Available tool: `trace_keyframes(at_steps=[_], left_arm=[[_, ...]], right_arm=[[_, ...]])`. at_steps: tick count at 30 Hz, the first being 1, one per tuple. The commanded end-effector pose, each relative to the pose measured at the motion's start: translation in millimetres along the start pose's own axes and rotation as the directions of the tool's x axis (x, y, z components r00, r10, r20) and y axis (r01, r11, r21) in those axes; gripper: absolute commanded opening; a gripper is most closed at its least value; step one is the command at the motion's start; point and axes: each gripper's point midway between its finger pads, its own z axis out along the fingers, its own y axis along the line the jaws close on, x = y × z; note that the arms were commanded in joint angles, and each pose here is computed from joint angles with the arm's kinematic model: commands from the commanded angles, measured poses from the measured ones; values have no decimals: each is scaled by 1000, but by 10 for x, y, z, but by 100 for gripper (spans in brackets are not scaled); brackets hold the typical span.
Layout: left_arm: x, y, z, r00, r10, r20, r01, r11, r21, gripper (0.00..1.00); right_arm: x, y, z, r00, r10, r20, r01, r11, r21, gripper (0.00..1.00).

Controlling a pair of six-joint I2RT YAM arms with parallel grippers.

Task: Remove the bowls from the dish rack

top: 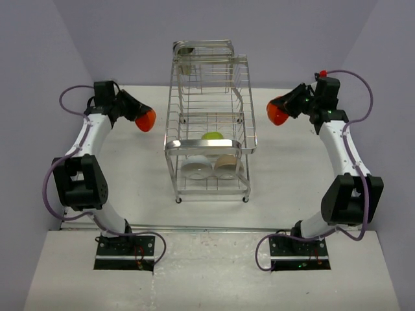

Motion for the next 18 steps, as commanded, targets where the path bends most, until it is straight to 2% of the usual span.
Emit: trace_keyframes(at_steps=[1, 2, 4, 6, 7, 9, 16, 18], left_arm=[[-181, 589, -138, 982, 187, -4, -177, 924, -338, 0], [-198, 714, -142, 982, 187, -24, -180, 898, -402, 0], [-287, 889, -195, 974, 225, -21, -205, 842, -499, 0], [-398, 945, -219, 967, 254, -5, -215, 808, -548, 0], [-459, 1067, -287, 963, 270, -7, -217, 758, -615, 0], [-501, 1245, -255, 963, 267, -36, -219, 701, -679, 0], [-499, 1655, -190, 968, 229, -103, -219, 573, -790, 0], [-527, 1693, -172, 966, 238, -101, -222, 560, -798, 0]], right_arm=[[57, -581, -121, 990, -97, -100, 121, 955, 272, 0], [58, -702, -130, 983, -117, -143, 158, 931, 330, 0], [-43, -871, -191, 975, -160, -154, 212, 881, 423, 0], [-63, -1121, -158, 967, -158, -201, 241, 827, 507, 0], [-91, -1154, -217, 958, -164, -234, 269, 796, 542, 0], [-110, -1423, -225, 949, -141, -283, 295, 720, 629, 0], [-259, -1934, -341, 945, -133, -298, 324, 503, 801, 0], [-312, -2023, -359, 943, -134, -304, 331, 458, 825, 0]])
